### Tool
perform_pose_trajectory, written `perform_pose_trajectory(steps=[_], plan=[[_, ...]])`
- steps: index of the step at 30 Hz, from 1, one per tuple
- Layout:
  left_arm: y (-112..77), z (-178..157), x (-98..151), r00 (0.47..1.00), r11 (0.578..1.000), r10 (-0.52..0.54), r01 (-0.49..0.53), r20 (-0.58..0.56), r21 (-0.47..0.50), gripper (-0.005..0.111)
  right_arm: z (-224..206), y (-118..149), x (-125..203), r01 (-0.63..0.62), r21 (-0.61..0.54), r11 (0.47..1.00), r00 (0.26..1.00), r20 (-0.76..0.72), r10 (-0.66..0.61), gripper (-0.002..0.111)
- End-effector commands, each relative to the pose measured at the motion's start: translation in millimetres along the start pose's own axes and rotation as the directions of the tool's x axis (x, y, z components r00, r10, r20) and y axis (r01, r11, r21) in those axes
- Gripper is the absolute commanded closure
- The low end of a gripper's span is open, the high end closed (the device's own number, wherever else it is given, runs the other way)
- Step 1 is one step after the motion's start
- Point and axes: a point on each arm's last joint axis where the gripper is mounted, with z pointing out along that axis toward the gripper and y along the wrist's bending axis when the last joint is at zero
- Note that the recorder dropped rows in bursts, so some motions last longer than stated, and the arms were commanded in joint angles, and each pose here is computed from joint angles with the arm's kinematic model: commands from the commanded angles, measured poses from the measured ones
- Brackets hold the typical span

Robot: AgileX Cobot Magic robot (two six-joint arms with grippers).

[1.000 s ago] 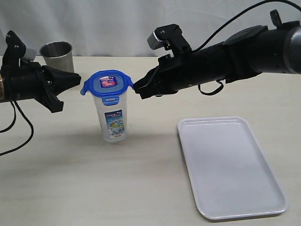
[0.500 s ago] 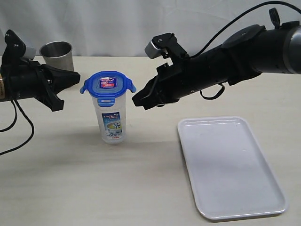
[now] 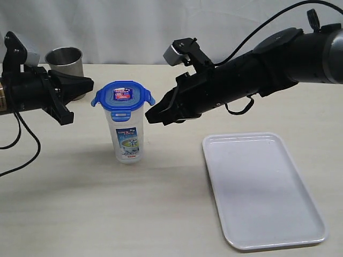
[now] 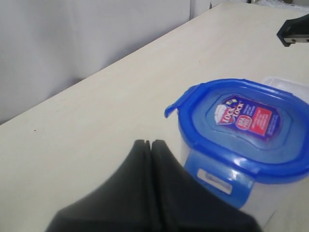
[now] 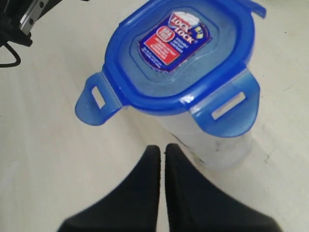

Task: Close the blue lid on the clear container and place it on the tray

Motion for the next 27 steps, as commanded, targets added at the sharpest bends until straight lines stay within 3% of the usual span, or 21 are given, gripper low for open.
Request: perform_pose_trajectory(steps=[1,27], plan=[[1.6,5.1,4.0,0.999,1.0,-0.022,0.022,0.029,0.016,0.107,-0.1,1.5,-1.9,0.016,-0.015,1.0,1.0,0.008,-0.016,0.104],[-2.7,5.7,9.2,1.0,0.998,-0.016,0.017,-0.012,0.066,0.107,-0.6,-7.4,-6.7,0.018,0.084,0.996,0.998,0.059,-0.023,0.104]])
